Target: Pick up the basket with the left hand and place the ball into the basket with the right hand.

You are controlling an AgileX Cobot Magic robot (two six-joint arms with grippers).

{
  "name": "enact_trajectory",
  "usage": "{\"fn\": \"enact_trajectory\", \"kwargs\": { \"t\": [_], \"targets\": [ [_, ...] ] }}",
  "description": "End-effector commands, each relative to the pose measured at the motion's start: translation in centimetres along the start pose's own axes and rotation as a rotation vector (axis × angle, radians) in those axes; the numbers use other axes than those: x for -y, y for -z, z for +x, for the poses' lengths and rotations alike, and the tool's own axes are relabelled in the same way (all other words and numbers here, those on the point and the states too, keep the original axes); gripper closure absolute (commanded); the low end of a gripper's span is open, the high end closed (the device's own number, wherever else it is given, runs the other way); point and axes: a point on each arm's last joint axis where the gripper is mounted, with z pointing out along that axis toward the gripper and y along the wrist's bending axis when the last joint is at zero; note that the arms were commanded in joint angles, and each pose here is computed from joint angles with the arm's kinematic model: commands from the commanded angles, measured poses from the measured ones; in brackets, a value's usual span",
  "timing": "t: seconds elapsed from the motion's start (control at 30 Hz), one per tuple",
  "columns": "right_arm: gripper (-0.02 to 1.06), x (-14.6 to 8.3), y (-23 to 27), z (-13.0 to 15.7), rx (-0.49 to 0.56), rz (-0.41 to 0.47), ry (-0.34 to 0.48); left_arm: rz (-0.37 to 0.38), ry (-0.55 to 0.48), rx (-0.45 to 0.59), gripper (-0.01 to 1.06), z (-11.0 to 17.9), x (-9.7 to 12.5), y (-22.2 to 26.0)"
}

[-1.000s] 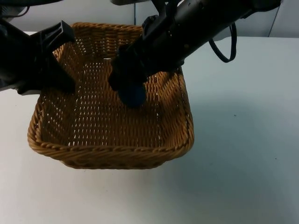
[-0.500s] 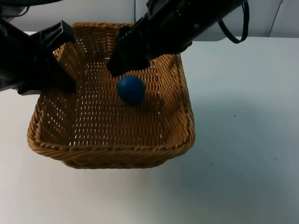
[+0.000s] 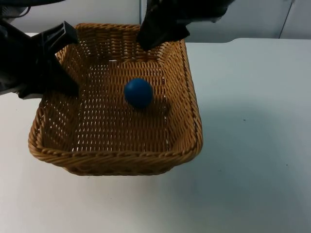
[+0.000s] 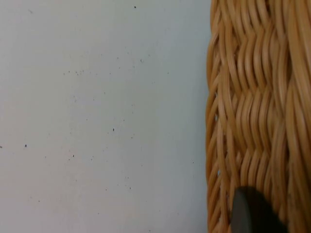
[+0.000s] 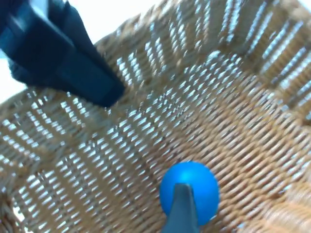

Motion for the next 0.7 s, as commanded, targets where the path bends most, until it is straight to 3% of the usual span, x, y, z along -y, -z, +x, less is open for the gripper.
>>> {"fn": "enact_trajectory", "kwargs": {
  "t": [0.0,0.4,0.67],
  "targets": [
    [0.39,-0.2,1.7,-0.7,0.033,0.018,0.021,0.023,0.022,0.012,1.05,-0.1,0.4,0.4],
    [0.33,-0.8,7.1,-1.4,0.081,0.042,0.053,0.027,0.022,0.007,1.05,0.0,0.5,0.4],
    [0.33,-1.5,10.7,0.4,0.103,0.1,0.026,-0.011,0.02,0.037,1.05,-0.4,-0.1,0.0]
  ]
}}
